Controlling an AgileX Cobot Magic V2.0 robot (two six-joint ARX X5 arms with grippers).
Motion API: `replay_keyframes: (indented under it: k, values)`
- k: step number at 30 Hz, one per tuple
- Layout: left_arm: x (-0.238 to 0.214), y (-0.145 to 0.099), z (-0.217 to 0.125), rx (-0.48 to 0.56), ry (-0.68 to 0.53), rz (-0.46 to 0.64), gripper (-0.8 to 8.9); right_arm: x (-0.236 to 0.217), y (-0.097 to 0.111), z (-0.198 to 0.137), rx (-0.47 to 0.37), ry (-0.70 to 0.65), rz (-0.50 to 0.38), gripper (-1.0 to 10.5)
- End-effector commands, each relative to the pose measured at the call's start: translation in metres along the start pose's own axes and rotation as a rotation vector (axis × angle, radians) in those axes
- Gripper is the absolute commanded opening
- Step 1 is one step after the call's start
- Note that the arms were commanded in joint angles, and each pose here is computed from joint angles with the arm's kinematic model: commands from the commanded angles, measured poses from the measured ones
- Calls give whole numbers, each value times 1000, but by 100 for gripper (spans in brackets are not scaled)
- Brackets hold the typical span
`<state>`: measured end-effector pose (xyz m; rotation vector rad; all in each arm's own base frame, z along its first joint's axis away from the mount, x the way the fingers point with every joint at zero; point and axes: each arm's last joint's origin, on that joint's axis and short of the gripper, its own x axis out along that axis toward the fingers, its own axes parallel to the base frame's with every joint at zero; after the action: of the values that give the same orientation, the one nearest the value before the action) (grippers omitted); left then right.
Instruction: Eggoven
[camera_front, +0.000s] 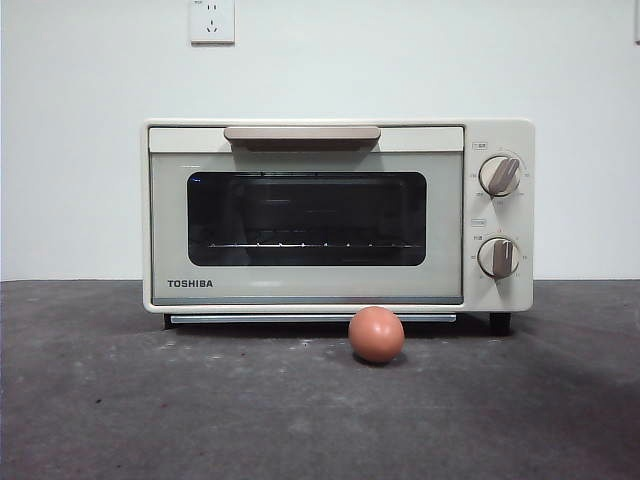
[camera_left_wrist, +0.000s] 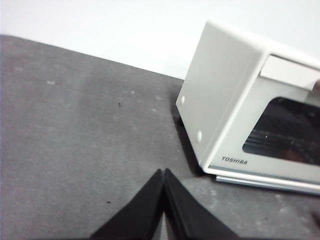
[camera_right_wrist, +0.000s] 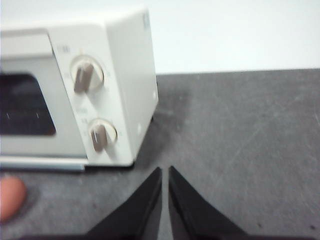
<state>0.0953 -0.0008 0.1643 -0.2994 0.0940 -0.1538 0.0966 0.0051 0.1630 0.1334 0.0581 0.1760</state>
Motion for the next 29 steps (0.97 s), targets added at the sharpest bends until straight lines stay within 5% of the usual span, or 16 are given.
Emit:
replay_keyframes:
  k: [1, 5, 12, 21, 29]
  values:
    - [2, 2, -6, -130, 7, 1, 7, 0, 1, 4, 89, -33, 20, 5]
    - [-2, -2, 3, -203, 31, -13, 7, -4, 3, 15, 210, -49, 30, 5]
    - [-11, -17, 39, -184, 66, -74, 7, -17, 11, 58, 231, -81, 40, 5]
    - [-7, -38, 97, -29, 257, -182, 7, -21, 24, 121, 138, 130, 134, 5]
    - [-4, -53, 131, 46, 398, -308, 7, -15, 35, 154, 50, 421, 340, 5]
